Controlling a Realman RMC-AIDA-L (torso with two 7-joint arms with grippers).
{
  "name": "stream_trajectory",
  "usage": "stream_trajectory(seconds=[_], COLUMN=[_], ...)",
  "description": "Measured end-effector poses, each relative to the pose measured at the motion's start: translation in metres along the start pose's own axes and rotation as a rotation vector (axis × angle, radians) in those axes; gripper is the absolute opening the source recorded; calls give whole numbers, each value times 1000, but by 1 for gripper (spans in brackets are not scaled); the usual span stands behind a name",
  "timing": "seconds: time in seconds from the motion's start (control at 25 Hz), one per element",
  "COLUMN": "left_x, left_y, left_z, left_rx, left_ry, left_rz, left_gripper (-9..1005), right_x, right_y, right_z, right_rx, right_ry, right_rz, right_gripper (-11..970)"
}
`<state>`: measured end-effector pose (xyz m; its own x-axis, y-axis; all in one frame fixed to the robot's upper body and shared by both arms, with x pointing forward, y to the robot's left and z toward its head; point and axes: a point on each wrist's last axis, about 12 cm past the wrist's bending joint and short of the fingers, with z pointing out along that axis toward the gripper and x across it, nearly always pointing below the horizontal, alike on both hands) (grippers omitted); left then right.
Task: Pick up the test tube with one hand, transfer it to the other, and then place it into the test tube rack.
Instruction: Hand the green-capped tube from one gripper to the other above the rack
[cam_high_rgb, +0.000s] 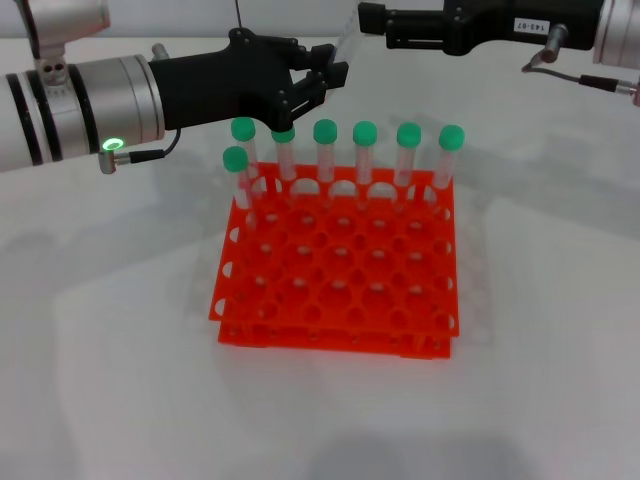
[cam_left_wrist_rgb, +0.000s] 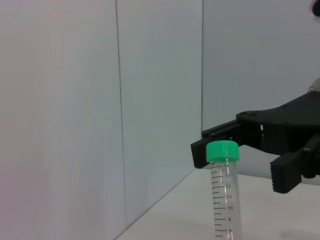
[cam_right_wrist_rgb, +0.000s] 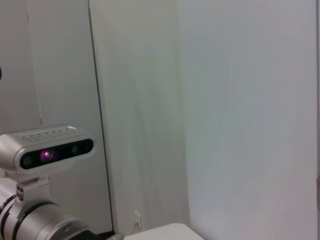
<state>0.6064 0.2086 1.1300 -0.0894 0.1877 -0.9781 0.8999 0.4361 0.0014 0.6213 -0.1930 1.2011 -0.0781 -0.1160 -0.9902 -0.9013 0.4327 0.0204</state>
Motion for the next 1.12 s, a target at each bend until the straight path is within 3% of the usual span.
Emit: stream_trajectory(seconds=[0.24, 0.68, 0.76, 1.12], left_x=[1, 2, 2, 0], left_y=[0, 0, 0, -1], left_z=[-1, -1, -1, 1], left_rx=[-3, -2, -2, 4], left_ry=[1, 2, 2, 3], left_rz=[-2, -3, -2, 3], left_gripper=[204, 209, 210, 214], right_x=[0, -2, -3, -6], right_y=[-1, -1, -1, 1], right_z=[2, 4, 5, 9], right_rx=[7, 4, 1, -8], right_ry=[4, 0, -1, -1], right_rz=[-1, -6, -8, -16], right_gripper=[812, 641, 568, 528])
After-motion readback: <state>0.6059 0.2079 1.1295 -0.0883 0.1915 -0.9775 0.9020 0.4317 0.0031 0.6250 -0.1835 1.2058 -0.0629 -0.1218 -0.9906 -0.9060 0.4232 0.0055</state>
